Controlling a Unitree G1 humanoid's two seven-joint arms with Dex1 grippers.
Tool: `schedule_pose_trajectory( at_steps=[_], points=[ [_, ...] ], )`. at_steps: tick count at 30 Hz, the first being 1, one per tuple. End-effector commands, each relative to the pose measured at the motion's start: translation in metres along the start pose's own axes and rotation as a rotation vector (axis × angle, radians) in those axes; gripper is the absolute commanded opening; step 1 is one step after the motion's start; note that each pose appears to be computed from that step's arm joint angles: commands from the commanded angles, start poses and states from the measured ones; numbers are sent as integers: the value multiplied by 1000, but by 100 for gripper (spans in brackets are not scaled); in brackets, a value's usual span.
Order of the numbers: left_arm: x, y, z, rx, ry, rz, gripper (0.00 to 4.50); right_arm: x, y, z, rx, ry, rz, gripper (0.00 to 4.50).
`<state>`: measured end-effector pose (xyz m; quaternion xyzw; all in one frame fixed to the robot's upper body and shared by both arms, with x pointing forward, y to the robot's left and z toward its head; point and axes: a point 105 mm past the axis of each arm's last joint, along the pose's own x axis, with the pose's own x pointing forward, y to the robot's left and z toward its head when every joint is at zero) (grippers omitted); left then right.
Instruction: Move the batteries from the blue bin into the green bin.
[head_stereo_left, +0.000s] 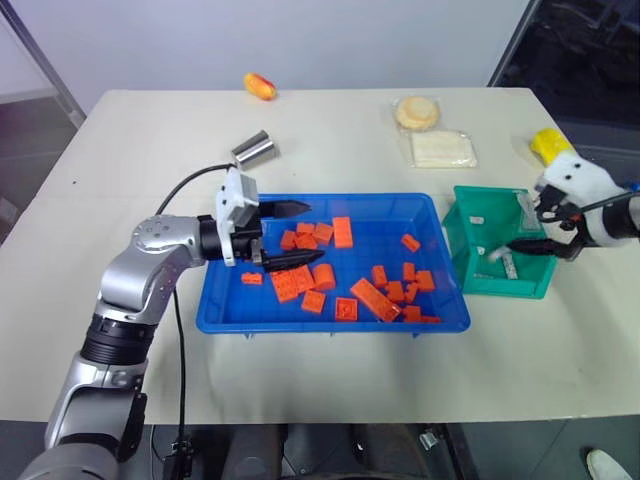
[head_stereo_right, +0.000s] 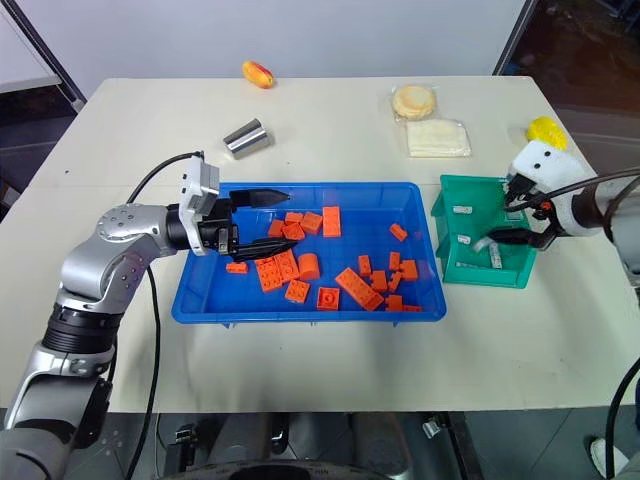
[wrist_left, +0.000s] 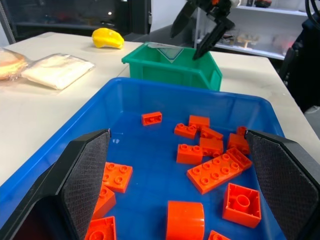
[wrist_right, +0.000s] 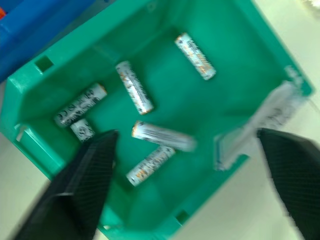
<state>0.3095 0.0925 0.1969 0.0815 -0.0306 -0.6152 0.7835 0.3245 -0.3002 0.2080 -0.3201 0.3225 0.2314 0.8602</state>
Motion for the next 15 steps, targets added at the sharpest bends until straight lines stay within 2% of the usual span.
schedule_pose_trajectory(
  at_steps=[1,4,8,12,15],
  points=[
    [-4,0,12,53,-11,12,450,-12,-11,16,-5,-74,-63,444],
    [-11,8,13,64,-11,72,450,-13,-23,23,26,-121,-120,444],
    [-41,42,27,136,-64,317,450,-24,-62,24,102,-224,-302,444],
    [-74,54,28,157,-45,464,450,-31,-93,-11,153,-211,-467,444],
    [-101,58,29,168,-31,576,450,-38,-105,-27,196,-264,-541,444]
  ],
)
